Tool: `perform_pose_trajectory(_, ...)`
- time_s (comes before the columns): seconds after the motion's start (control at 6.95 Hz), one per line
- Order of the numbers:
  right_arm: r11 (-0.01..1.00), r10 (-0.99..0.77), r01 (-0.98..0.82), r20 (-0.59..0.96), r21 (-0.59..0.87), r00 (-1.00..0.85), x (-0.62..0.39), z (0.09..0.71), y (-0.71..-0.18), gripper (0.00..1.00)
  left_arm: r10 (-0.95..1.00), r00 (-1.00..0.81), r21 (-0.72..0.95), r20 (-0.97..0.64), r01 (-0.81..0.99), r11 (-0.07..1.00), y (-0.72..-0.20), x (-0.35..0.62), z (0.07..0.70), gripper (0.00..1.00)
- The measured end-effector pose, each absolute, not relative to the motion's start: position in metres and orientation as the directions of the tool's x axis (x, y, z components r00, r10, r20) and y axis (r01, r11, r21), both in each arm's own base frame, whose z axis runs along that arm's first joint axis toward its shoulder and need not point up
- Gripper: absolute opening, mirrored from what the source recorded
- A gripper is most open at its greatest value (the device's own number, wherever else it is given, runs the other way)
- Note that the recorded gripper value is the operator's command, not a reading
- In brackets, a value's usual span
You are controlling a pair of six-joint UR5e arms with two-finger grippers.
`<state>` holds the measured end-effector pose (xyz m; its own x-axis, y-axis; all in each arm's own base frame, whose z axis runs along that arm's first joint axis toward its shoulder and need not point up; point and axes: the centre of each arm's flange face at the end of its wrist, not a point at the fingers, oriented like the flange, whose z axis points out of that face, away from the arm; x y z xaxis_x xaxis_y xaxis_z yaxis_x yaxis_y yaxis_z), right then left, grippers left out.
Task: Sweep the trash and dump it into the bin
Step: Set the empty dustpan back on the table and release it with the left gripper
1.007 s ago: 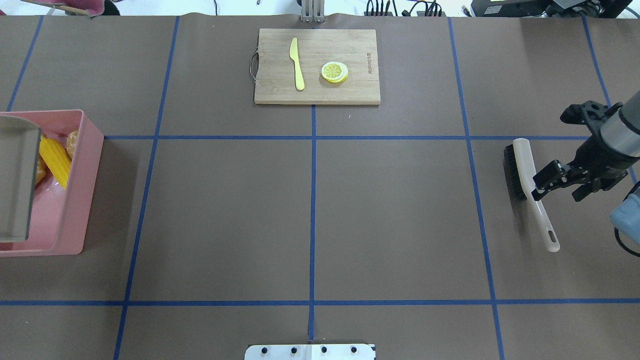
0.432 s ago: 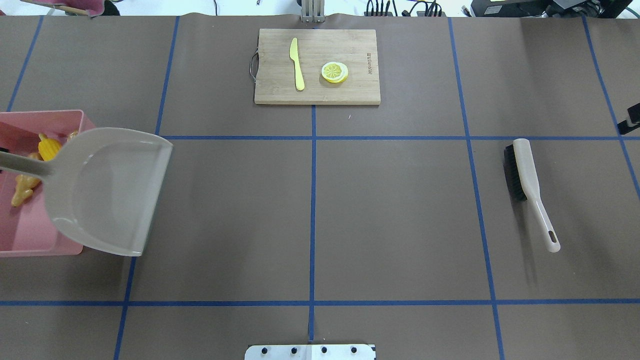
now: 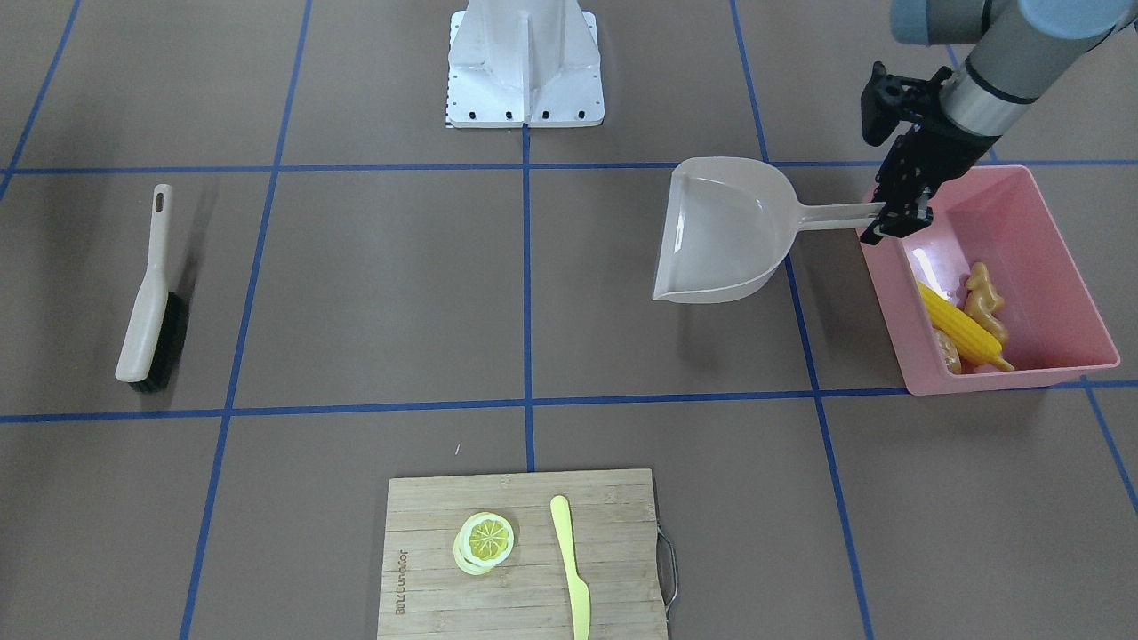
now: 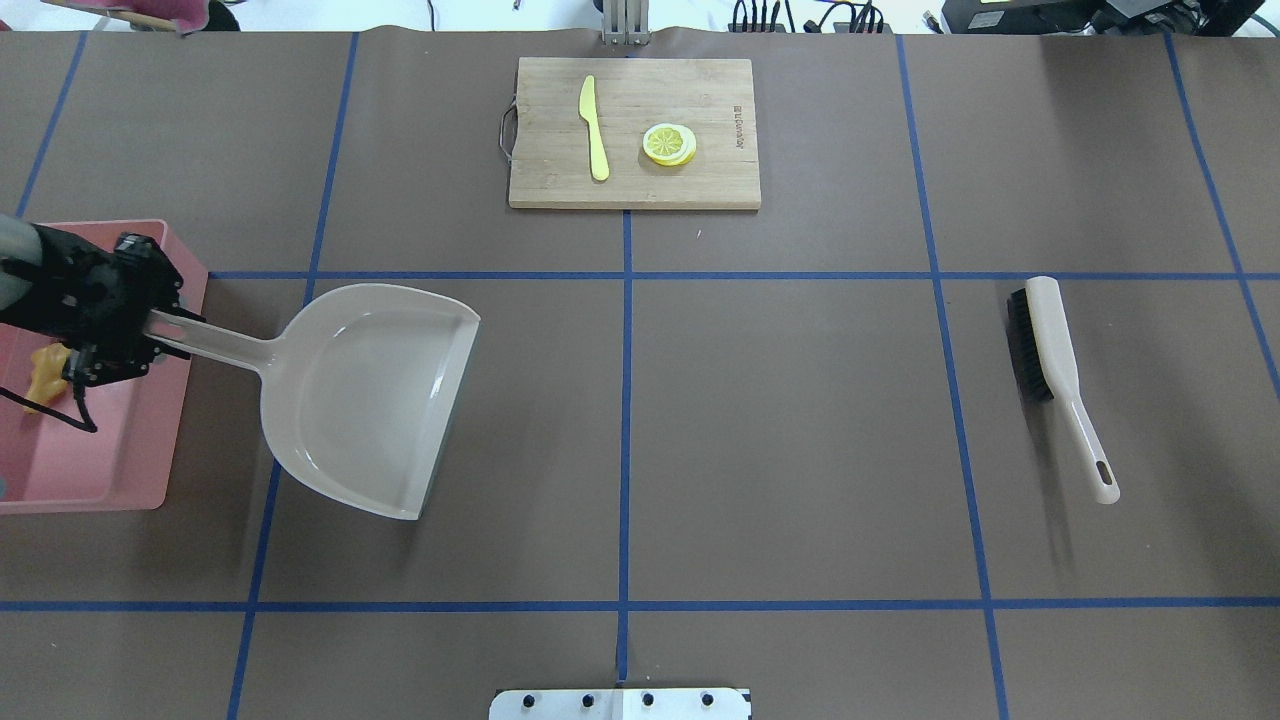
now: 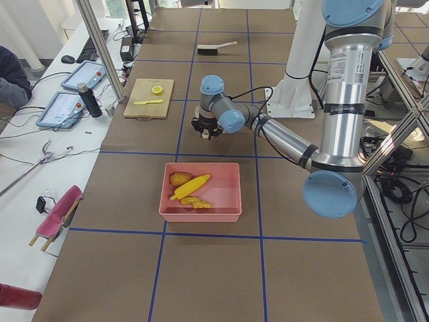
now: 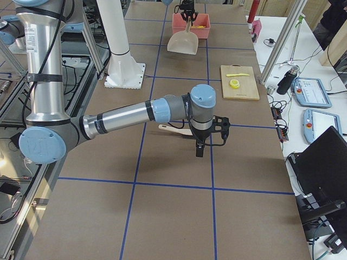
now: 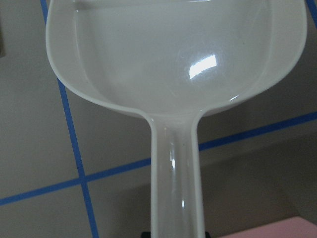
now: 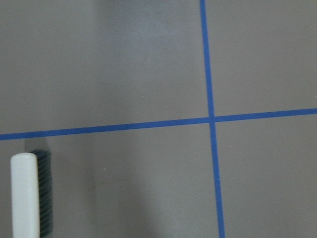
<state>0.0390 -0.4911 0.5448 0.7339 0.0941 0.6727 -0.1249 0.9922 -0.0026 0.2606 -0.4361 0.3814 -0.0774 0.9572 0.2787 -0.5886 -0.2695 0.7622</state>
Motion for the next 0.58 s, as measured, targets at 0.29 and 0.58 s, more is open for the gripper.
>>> perform_pose_trajectory(0.29, 0.998, 0.050, -0.070, 0.655, 0.005, 0.754, 0.060, 0.582, -0.490, 1.00, 0.959, -0.083, 0.772, 0.271, -0.576, -0.268, -0.449, 0.313, 0.364, 0.64)
perform_pose_trajectory(0.58, 0.998, 0.050, -0.054, 0.643, -0.013, 0.765, 0.059, 0.601, -0.494, 1.00, 0.959, -0.064, 0.787, 0.277, -0.557, -0.264, -0.459, 0.334, 0.352, 0.99)
